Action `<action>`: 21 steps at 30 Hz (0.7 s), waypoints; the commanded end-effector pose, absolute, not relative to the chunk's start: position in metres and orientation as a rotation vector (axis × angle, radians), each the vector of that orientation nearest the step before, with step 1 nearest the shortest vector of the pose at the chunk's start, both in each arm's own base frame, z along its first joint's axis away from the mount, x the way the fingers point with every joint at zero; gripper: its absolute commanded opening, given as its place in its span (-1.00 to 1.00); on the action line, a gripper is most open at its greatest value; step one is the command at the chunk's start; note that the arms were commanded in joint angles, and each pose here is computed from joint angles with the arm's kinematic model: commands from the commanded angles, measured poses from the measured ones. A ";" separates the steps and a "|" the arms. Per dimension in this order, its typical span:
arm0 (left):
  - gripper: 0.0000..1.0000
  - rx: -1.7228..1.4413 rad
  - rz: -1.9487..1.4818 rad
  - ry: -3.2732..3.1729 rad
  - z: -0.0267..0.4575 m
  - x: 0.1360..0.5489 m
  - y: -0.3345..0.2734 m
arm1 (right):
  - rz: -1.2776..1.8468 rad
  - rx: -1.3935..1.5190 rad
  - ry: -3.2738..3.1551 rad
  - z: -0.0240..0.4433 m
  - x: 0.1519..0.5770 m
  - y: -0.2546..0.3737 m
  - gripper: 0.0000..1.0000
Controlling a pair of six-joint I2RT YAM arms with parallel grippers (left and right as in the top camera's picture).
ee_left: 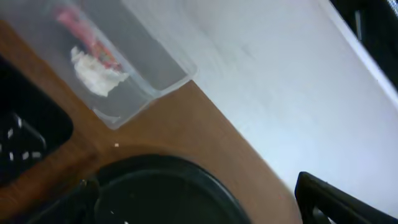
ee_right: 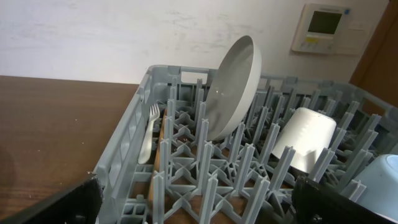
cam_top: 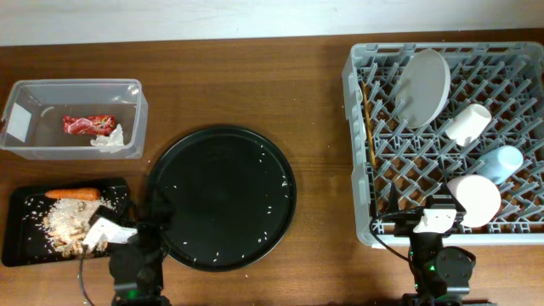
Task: Sort waste into correct bins and load items into the dishwasher rack
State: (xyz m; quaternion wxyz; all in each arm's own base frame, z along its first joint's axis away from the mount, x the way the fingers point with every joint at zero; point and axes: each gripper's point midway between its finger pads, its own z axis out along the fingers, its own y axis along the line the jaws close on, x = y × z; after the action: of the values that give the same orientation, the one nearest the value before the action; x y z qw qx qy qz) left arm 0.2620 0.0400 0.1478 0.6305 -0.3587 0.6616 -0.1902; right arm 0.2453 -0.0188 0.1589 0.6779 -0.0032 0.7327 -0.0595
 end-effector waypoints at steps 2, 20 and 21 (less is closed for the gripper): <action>0.98 -0.353 -0.123 1.592 0.164 0.258 0.024 | -0.152 0.000 1.651 0.156 0.245 -0.022 0.97; 0.98 0.005 0.144 1.665 0.154 0.246 0.012 | -0.152 0.000 1.651 0.156 0.245 -0.022 0.97; 0.99 0.005 0.144 1.664 0.154 0.246 0.012 | -0.152 0.000 1.651 0.156 0.245 -0.022 0.97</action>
State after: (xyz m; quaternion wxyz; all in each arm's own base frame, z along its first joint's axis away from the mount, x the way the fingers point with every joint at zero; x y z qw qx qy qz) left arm 0.2459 0.0117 0.1577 0.6771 -0.0198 0.7344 0.0425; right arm 0.2453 -0.0187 0.1589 0.6779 -0.0033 0.7327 -0.0594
